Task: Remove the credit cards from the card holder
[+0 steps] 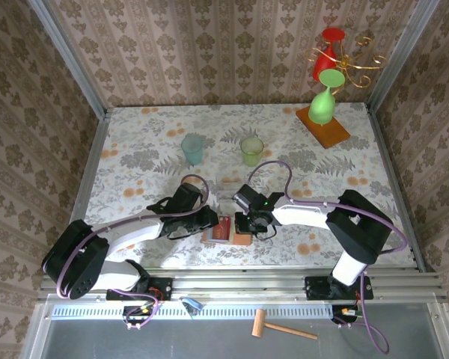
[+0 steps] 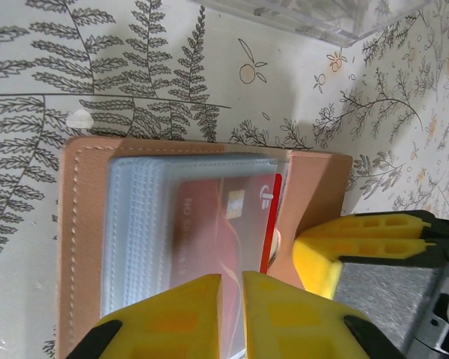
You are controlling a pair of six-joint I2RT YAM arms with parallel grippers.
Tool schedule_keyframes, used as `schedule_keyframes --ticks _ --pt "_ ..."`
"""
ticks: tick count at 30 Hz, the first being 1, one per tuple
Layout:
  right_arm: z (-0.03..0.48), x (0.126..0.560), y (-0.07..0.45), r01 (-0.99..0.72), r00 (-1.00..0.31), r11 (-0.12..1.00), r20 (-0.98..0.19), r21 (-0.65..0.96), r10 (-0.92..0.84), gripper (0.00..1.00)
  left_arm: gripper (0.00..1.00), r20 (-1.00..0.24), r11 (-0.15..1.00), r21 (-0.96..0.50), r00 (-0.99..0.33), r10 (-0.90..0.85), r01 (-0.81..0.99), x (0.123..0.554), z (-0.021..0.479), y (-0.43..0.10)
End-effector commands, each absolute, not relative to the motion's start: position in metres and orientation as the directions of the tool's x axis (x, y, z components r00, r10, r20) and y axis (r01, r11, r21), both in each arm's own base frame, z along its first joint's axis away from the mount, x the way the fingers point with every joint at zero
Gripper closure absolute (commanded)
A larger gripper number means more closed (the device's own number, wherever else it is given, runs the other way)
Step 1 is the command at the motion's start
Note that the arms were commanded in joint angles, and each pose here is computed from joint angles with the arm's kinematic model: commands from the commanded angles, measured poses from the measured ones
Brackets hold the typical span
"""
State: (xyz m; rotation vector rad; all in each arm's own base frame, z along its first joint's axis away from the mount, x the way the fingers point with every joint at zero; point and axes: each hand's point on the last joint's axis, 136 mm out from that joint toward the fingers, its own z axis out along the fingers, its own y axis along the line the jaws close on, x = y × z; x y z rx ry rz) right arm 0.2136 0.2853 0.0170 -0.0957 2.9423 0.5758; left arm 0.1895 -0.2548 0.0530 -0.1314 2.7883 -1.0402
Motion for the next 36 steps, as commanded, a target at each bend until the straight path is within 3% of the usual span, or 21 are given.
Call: schedule_keyframes --ticks 1,20,36 --pt "0.009 0.217 0.285 -0.127 -0.984 0.936 -0.161 0.329 -0.077 0.88 0.85 -0.11 0.74 -0.672 -0.985 -0.13 -0.022 0.186 0.056 -0.259" --pt "0.019 0.227 0.277 -0.229 -0.962 0.946 -0.201 0.228 -0.185 0.88 0.84 -0.084 0.787 -0.616 -0.991 -0.107 -0.032 0.179 0.036 -0.253" --pt "0.054 0.223 0.315 -0.198 -0.973 0.863 -0.202 0.464 -0.114 0.84 0.85 -0.101 0.825 -0.565 -0.989 -0.11 -0.034 0.18 0.027 -0.24"
